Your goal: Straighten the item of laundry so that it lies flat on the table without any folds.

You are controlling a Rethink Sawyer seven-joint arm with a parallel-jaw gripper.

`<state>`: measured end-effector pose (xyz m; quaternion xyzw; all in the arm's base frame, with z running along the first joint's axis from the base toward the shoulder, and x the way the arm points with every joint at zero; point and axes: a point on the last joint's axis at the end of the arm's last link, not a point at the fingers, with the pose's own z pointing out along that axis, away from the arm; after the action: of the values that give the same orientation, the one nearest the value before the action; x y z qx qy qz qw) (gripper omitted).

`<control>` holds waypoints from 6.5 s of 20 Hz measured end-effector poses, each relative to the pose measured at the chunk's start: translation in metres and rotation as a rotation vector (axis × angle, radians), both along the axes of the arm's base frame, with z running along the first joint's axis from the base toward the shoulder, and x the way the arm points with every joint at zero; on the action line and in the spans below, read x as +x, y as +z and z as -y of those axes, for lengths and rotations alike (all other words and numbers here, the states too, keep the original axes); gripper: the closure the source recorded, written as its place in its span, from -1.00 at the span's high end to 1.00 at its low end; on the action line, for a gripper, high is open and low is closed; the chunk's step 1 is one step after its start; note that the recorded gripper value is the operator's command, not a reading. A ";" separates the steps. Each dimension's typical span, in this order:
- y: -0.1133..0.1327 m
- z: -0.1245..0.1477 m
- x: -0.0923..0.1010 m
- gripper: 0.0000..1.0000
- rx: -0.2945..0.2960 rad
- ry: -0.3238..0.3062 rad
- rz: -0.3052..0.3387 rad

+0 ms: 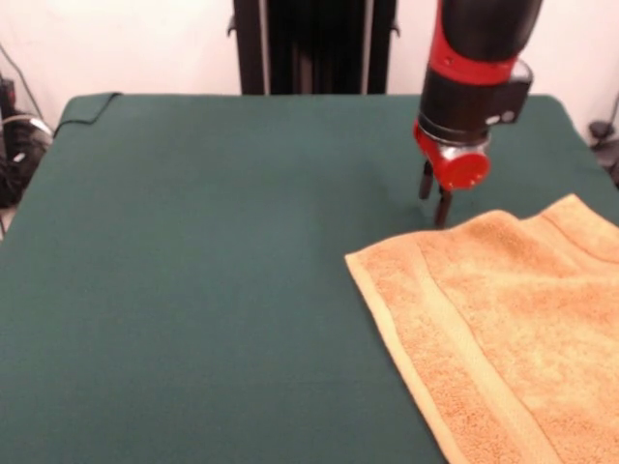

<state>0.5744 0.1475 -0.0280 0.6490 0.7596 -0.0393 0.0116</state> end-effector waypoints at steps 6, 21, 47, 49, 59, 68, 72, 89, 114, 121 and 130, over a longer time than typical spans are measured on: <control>0.035 0.019 0.024 1.00 0.015 -0.171 -0.004; 0.072 0.029 0.081 1.00 0.020 -0.212 0.111; -0.013 0.044 0.111 1.00 0.008 -0.382 -0.079; -0.010 0.050 0.114 1.00 0.039 -0.404 -0.100; 0.014 0.061 0.071 1.00 0.109 -0.414 -0.215; 0.075 0.090 0.017 1.00 -0.002 -0.299 -0.205; 0.066 0.080 0.041 1.00 -0.110 0.010 0.056; -0.017 0.016 -0.011 1.00 -0.131 0.267 0.062; 0.025 0.050 0.020 1.00 -0.163 -0.067 -0.046; 0.053 0.059 0.043 1.00 -0.175 -0.110 0.003; 0.061 0.050 0.084 1.00 -0.151 -0.126 0.079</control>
<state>0.6582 0.0974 0.0328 0.6938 0.7112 -0.0713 0.0881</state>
